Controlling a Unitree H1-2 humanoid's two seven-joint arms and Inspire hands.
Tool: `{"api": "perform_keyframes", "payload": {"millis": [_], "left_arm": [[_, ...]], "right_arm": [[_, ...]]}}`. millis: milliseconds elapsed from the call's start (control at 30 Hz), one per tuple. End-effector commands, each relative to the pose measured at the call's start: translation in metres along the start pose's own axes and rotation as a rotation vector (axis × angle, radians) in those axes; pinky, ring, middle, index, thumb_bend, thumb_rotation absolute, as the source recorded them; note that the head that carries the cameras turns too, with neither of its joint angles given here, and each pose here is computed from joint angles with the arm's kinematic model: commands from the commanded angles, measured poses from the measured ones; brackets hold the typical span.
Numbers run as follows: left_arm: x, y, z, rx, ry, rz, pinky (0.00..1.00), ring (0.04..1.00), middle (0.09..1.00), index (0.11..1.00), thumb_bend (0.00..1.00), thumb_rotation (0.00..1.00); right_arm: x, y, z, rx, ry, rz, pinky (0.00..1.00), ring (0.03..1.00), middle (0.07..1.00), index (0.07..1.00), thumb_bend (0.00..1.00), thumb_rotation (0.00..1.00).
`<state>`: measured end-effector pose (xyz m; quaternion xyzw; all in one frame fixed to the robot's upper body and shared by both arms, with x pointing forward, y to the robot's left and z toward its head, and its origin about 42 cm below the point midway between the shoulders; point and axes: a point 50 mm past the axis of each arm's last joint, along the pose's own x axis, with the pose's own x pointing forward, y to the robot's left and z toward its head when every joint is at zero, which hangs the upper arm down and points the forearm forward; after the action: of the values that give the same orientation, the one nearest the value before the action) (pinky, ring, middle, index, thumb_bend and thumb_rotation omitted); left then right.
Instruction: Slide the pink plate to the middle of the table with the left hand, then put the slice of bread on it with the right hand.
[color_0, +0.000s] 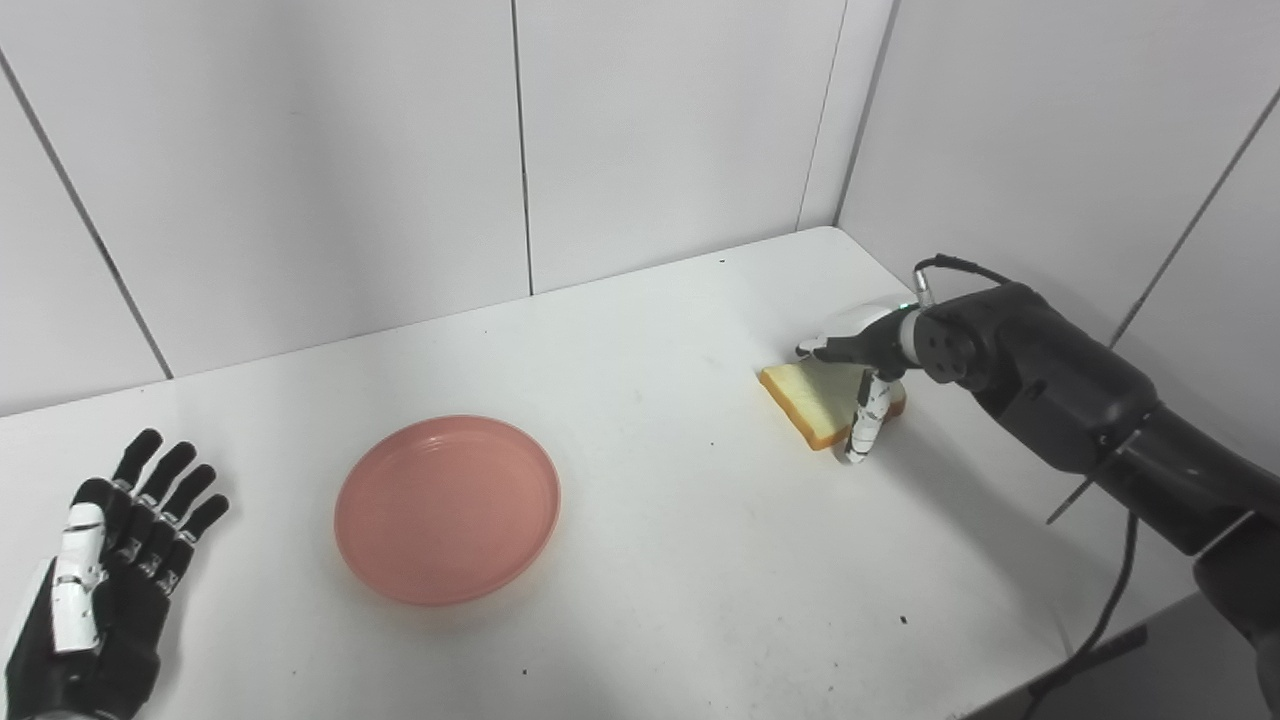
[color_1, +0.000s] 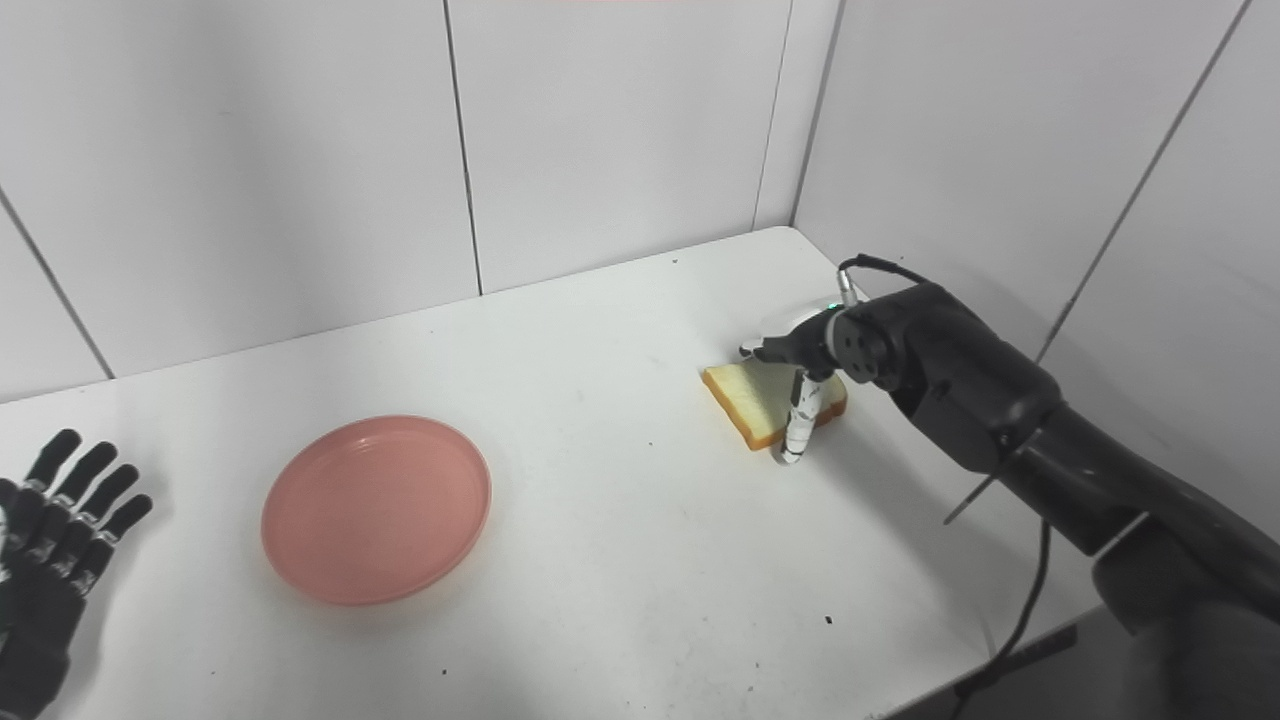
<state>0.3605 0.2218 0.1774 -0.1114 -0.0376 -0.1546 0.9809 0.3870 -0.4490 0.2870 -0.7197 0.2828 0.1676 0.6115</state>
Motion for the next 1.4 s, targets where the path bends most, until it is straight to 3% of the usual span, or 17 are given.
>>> {"api": "perform_keyframes", "payload": {"millis": [0, 200, 433, 500, 567, 600, 633, 767, 833, 867, 900, 1033, 1367], "left_arm": [[0.005, -0.003, 0.016, 0.01, -0.057, -0.023, 0.89, 0.923, 0.935, 0.927, 0.43, 1.0], [0.004, -0.003, 0.015, 0.001, -0.057, -0.027, 0.9, 0.926, 0.939, 0.935, 0.43, 1.0], [0.004, -0.002, 0.015, 0.003, -0.06, -0.029, 0.91, 0.929, 0.942, 0.941, 0.44, 1.0], [0.004, -0.002, 0.015, -0.001, -0.059, -0.027, 0.9, 0.923, 0.937, 0.933, 0.44, 1.0], [0.004, -0.002, 0.015, -0.002, -0.056, -0.025, 0.9, 0.924, 0.938, 0.934, 0.44, 1.0], [0.003, -0.002, 0.015, -0.001, -0.055, -0.023, 0.9, 0.924, 0.937, 0.934, 0.44, 1.0], [0.003, -0.002, 0.016, 0.0, -0.055, -0.023, 0.9, 0.925, 0.937, 0.935, 0.44, 1.0], [0.002, -0.003, 0.017, 0.005, -0.055, -0.017, 0.9, 0.923, 0.936, 0.934, 0.45, 1.0], [0.002, -0.003, 0.017, 0.004, -0.057, -0.018, 0.89, 0.92, 0.934, 0.93, 0.45, 1.0], [0.002, -0.003, 0.018, 0.004, -0.059, -0.021, 0.9, 0.925, 0.938, 0.934, 0.45, 1.0], [0.003, -0.003, 0.018, 0.005, -0.059, -0.022, 0.9, 0.924, 0.937, 0.933, 0.45, 1.0], [0.003, -0.002, 0.018, 0.004, -0.062, -0.026, 0.91, 0.931, 0.944, 0.94, 0.45, 1.0], [0.003, 0.0, 0.017, 0.005, -0.06, -0.013, 0.9, 0.925, 0.939, 0.93, 0.47, 1.0]], "right_arm": [[-0.008, -0.021, -0.008, -0.006, 0.01, -0.1, 0.98, 1.0, 1.0, 1.0, 1.0, 0.35], [0.008, -0.016, -0.002, 0.01, -0.027, -0.15, 0.92, 1.0, 1.0, 1.0, 1.0, 0.3], [0.02, -0.014, 0.008, 0.017, -0.083, -0.21, 0.92, 0.988, 0.996, 0.99, 1.0, 0.22], [0.022, -0.014, 0.012, 0.062, -0.108, -0.238, 0.84, 0.929, 0.954, 0.945, 0.99, 0.11], [0.023, -0.014, 0.016, 0.094, -0.119, -0.256, 0.73, 0.821, 0.864, 0.865, 0.91, 0.05], [0.024, -0.013, 0.018, 0.1, -0.12, -0.261, 0.58, 0.696, 0.773, 0.825, 0.84, 0.02], [0.027, -0.013, 0.019, 0.098, -0.125, -0.265, 0.56, 0.678, 0.754, 0.795, 0.78, 0.01], [0.034, -0.012, 0.017, 0.095, -0.144, -0.261, 0.59, 0.673, 0.735, 0.74, 0.67, 0.0], [0.035, -0.012, 0.015, 0.103, -0.146, -0.256, 0.55, 0.613, 0.687, 0.699, 0.64, 0.0], [0.035, -0.012, 0.014, 0.111, -0.146, -0.253, 0.53, 0.57, 0.639, 0.578, 0.56, 0.07], [0.035, -0.012, 0.013, 0.118, -0.144, -0.253, 0.52, 0.549, 0.561, 0.522, 0.53, 0.04], [0.031, -0.012, 0.007, 0.129, -0.123, -0.274, 0.5, 0.523, 0.497, 0.497, 0.52, 0.0], [0.021, -0.017, -0.01, 0.113, -0.067, -0.289, 0.49, 0.531, 0.482, 0.506, 0.52, 0.0]]}}
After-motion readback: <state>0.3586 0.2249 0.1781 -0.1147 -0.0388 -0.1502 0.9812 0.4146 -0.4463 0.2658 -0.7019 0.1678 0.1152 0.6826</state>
